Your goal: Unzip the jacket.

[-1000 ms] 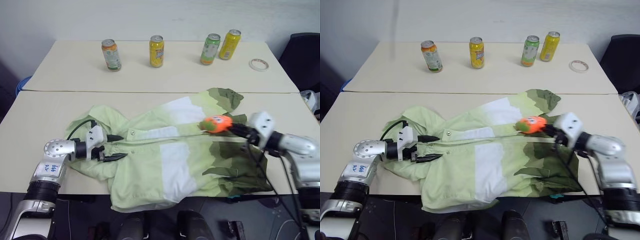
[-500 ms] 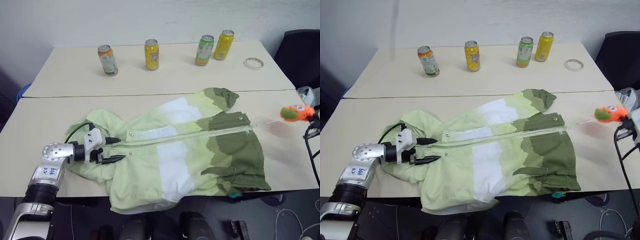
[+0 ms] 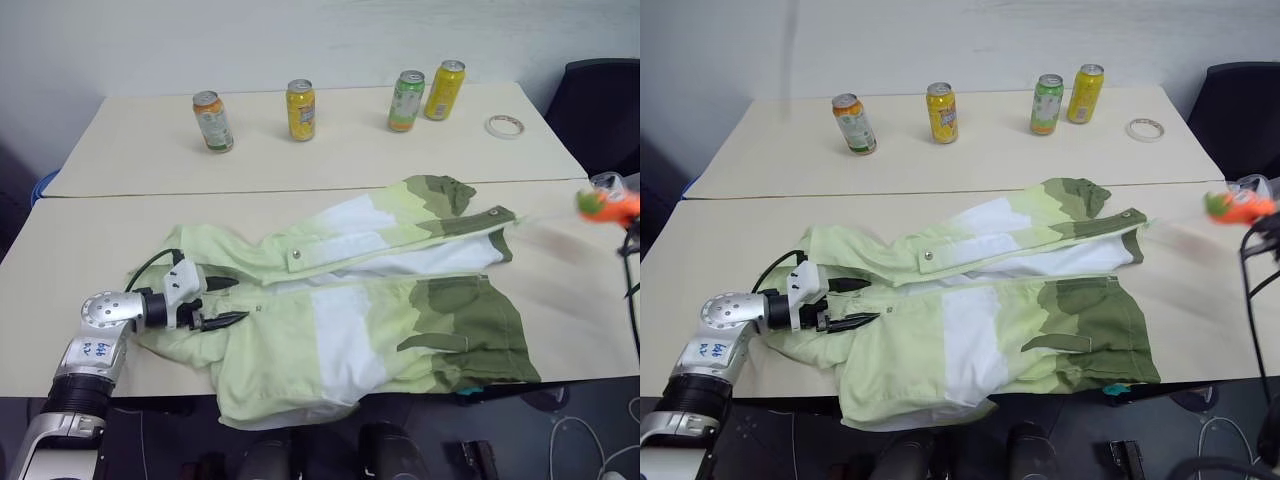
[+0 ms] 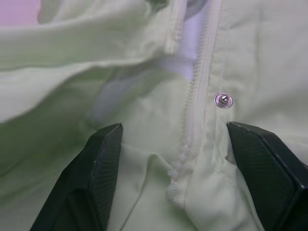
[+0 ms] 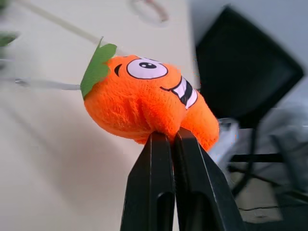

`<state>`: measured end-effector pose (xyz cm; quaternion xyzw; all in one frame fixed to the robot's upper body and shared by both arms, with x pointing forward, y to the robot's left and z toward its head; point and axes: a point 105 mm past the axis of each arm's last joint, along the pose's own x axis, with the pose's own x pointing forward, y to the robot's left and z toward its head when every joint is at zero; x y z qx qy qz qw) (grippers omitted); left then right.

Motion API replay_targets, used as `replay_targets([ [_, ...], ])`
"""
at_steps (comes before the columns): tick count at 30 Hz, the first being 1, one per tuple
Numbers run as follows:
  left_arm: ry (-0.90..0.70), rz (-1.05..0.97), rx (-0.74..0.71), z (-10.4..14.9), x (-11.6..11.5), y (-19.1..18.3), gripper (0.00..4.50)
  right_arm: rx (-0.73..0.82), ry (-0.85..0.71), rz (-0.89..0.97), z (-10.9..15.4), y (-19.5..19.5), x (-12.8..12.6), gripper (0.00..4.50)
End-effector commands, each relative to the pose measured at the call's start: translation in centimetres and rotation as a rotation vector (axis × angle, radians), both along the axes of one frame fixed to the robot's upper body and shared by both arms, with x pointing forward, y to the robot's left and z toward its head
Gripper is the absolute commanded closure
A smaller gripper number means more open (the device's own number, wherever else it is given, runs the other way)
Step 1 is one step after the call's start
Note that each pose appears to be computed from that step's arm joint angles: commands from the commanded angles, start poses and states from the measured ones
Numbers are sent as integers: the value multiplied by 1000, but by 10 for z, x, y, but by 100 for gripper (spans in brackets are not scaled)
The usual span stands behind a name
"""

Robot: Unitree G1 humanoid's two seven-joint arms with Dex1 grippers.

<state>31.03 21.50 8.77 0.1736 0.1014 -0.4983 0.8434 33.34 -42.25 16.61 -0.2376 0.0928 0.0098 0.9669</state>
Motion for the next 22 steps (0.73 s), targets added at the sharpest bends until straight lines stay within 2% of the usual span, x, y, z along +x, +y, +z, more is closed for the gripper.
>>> replay_targets([
  [1,71,17,-17,-6,-10,5,0,20,4,96,0,16,-7,348],
  [4,73,26,-60,11,-18,11,0,12,-34,168,2,24,-25,242],
  [5,80,28,-75,17,-22,13,0,17,-62,211,7,29,-30,198],
  [8,69,31,-103,38,-39,22,0,91,-132,390,21,57,-54,100],
  [10,58,42,-108,47,-49,27,0,133,-85,477,16,79,-67,25],
  [11,47,55,-99,51,-54,31,0,146,-84,562,14,96,-74,2],
  [14,-7,104,-45,55,-65,42,0,197,-116,779,17,141,-91,2],
  [18,9,110,-17,45,-88,46,0,90,36,1086,-18,189,-114,2],
  [22,2,138,-16,36,-95,46,0,24,19,1146,-32,201,-109,2],
])
